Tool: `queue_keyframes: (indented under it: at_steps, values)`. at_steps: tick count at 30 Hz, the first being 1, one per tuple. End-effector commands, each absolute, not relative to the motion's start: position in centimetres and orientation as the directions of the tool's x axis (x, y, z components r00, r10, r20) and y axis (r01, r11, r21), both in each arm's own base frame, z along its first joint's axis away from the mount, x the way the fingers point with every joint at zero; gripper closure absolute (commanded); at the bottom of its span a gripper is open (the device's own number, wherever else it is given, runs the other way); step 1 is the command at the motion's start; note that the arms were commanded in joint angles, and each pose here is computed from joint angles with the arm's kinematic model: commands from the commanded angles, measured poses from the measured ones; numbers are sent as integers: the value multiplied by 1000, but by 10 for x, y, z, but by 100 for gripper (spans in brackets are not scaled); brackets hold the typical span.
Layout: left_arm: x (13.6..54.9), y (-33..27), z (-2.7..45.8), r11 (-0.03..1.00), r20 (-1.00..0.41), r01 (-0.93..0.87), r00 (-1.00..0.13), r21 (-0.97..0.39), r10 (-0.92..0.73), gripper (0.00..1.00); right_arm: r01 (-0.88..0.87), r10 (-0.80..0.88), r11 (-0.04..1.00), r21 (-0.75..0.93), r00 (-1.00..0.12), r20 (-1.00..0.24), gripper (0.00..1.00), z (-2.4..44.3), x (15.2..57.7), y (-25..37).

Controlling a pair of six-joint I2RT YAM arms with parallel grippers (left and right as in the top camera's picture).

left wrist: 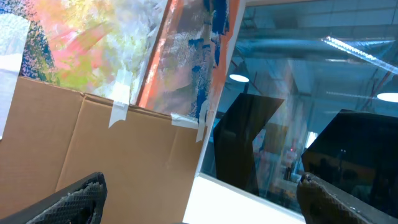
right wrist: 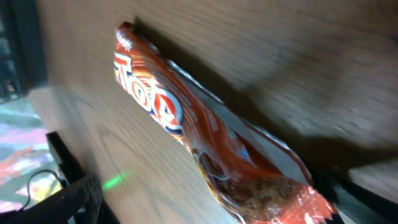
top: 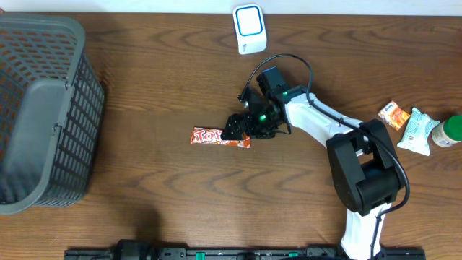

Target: Scan the item barcode

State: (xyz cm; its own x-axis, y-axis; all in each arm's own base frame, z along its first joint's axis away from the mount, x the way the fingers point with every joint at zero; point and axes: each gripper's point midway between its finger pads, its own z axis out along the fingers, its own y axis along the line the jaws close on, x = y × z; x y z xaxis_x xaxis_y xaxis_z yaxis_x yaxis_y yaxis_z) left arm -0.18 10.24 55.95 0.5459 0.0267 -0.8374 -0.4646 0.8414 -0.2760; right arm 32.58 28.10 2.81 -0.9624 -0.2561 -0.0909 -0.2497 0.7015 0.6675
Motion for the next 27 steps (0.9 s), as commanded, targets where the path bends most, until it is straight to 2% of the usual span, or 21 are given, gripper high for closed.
queue_keyframes:
  at_steps: [1, 5, 9, 11, 15, 18, 20, 21, 27]
  values:
    - [-5, 104, 559, 834, -832, -469, 554, -289, 24, 2, -207, -244, 724, 658, -969, -36, 1, 6, 311, 279]
    - [-5, 104, 559, 834, -832, -469, 554, -289, 24, 2, -193, -237, 728, 657, -971, -22, 1, -3, 308, 277]
    - [-5, 104, 559, 834, -832, -469, 554, -289, 24, 2, -143, -222, 749, 647, -974, 42, 3, -24, 302, 274]
    - [-5, 104, 559, 834, -832, -469, 554, -289, 24, 2, -125, -221, 758, 640, -972, 73, 13, -36, 297, 272]
    - [-5, 104, 559, 834, -832, -469, 554, -289, 24, 2, -98, -218, 771, 630, -969, 117, 52, -52, 291, 268]
    - [-5, 104, 559, 834, -832, -469, 554, -289, 24, 2, -118, -234, 766, 632, -967, 102, 78, -51, 292, 267]
    - [-5, 104, 559, 834, -832, -469, 554, -289, 24, 2, -123, -238, 765, 633, -966, 99, 89, -51, 292, 266]
    - [-5, 104, 559, 834, -832, -469, 554, -289, 24, 2, -122, -237, 765, 632, -966, 99, 99, -51, 292, 266]
    - [-5, 104, 559, 834, -832, -469, 554, -289, 24, 2, -144, -250, 755, 639, -965, 79, 98, -47, 296, 265]
